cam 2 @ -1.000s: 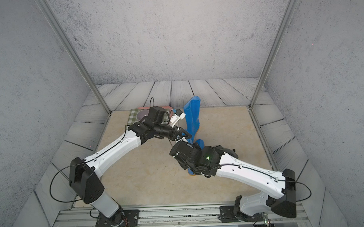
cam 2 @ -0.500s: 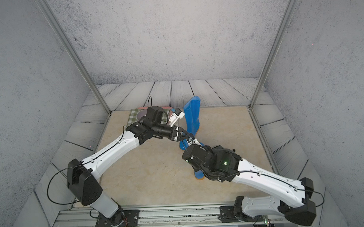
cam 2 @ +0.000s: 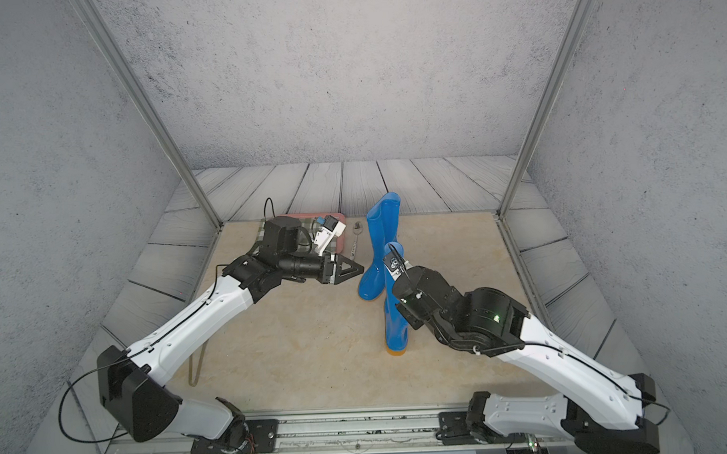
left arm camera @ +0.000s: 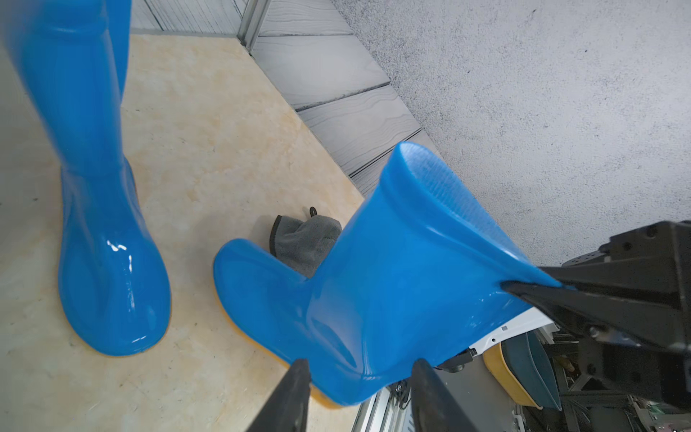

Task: Wipe the rubber boots with a cloth
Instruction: Pick up the rubber boot from the center of the board, then place the rubber boot at the center of the board.

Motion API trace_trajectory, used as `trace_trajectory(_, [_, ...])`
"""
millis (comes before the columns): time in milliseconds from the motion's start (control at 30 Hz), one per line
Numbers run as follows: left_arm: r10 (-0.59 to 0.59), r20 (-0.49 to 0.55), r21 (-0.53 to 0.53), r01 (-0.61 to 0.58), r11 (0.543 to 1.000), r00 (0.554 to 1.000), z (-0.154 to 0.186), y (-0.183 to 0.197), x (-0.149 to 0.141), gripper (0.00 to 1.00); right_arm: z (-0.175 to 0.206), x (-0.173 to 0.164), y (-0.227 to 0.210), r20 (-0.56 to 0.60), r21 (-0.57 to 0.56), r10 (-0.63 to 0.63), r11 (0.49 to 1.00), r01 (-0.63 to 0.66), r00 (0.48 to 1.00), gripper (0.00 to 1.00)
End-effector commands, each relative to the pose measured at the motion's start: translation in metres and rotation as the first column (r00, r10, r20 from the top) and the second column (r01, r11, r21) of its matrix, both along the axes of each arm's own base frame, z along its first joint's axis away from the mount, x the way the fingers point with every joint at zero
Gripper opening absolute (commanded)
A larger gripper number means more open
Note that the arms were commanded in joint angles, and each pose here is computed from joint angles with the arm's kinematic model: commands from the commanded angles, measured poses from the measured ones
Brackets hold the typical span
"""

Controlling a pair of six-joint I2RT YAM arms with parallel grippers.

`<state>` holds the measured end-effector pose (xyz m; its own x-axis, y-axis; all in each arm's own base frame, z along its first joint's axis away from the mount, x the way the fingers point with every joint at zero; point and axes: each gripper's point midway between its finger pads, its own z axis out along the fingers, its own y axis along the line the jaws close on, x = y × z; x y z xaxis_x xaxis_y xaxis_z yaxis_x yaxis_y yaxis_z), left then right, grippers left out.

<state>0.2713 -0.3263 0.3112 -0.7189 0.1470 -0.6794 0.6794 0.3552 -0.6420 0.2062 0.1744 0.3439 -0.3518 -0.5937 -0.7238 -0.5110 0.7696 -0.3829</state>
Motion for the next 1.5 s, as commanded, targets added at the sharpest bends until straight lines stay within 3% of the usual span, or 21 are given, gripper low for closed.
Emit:
trace_trajectory(0, [0.028,0.014,-0.011,-0.027,1.000,1.000,0.002,0.011,0.000,0.47,0.043,0.007,-0.007,0.148,0.017,0.026,0.999,-0.029,0.989,0.00])
trace_trajectory(100, [0.034,0.008,-0.011,-0.034,0.999,0.999,-0.003,0.017,-0.002,0.47,0.054,0.016,-0.019,0.126,0.072,-0.037,0.997,0.028,0.991,0.00])
trace_trajectory(233, [0.040,-0.003,-0.009,-0.040,0.999,0.999,-0.009,0.024,-0.003,0.47,0.056,0.020,-0.019,0.102,0.108,-0.012,0.994,0.001,0.995,0.00])
trace_trajectory(467, [0.044,-0.019,-0.014,-0.044,0.999,0.999,-0.016,0.031,-0.003,0.47,0.043,0.014,-0.010,0.045,0.033,0.149,0.988,-0.151,0.988,0.00])
trace_trajectory(667, [0.042,-0.036,-0.026,-0.043,0.999,0.998,-0.020,0.032,0.000,0.47,0.027,0.001,0.002,-0.040,-0.056,0.336,0.940,-0.338,0.941,0.02])
trace_trajectory(900, [0.043,-0.048,-0.035,-0.045,0.998,0.998,-0.024,0.036,0.003,0.47,0.010,-0.025,0.024,-0.037,-0.001,0.660,0.750,-0.661,0.750,0.00])
trace_trajectory(1067, [0.055,-0.054,-0.036,-0.057,0.998,0.997,-0.027,0.043,0.003,0.47,-0.007,-0.015,0.033,-0.095,0.045,0.743,0.668,-0.743,0.662,0.00])
trace_trajectory(1300, [0.078,-0.067,-0.035,-0.080,0.996,0.995,-0.033,0.055,0.003,0.48,-0.006,-0.004,0.039,-0.042,0.157,0.895,0.445,-0.882,0.444,0.00])
trace_trajectory(1467, [0.092,-0.084,-0.030,-0.095,0.995,0.992,-0.039,0.059,0.009,0.48,-0.011,0.024,0.042,-0.014,0.239,0.928,0.364,-0.900,0.371,0.00])
